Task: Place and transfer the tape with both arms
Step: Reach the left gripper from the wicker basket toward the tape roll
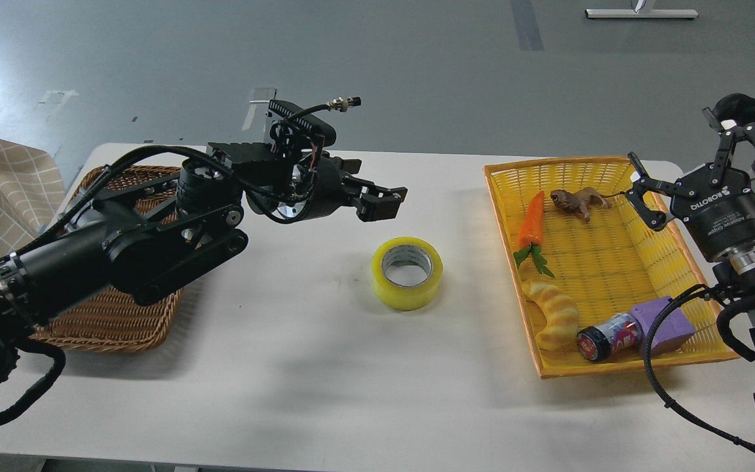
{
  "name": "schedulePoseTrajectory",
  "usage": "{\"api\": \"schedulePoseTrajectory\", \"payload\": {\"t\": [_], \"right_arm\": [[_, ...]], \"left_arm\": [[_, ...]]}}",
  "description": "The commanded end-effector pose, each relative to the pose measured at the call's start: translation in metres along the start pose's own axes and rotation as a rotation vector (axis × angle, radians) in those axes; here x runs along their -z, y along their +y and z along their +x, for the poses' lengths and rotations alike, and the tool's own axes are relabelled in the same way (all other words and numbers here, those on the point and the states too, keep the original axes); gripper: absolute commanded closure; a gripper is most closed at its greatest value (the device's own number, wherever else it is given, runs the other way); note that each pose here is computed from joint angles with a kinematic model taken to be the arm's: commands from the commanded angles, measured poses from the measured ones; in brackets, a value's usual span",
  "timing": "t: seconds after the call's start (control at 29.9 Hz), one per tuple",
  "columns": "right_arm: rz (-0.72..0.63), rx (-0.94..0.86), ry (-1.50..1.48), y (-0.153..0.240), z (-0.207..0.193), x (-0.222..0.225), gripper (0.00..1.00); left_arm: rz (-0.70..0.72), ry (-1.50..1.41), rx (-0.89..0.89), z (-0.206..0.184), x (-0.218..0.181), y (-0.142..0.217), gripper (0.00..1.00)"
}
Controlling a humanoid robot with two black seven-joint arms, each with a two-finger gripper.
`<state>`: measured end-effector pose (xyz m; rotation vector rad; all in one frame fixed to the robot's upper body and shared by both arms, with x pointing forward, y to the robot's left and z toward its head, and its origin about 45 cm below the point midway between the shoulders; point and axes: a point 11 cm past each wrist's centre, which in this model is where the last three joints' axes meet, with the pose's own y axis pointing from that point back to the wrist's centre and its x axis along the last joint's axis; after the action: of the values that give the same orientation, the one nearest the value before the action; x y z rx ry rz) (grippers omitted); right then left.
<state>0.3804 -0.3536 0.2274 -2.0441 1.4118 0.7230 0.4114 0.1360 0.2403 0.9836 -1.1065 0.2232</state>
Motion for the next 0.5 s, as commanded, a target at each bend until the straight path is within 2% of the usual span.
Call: {"api": "schedulePoseTrajectory", "payload": {"t": [0.0,0.47], "right_arm": [[0.0,-0.002,-0.001,0.0,0.001,0.0,0.02],[-0.003,-0.006,-0.003,0.001,0.002,-0.002,0.02]], "left_arm": [[-0.01,-0.036,0.022,-0.002,-0.012,-0.007,0.02],[0.018,-0.076,0.11,-0.031,-0.029,-0.024,0.02]]}}
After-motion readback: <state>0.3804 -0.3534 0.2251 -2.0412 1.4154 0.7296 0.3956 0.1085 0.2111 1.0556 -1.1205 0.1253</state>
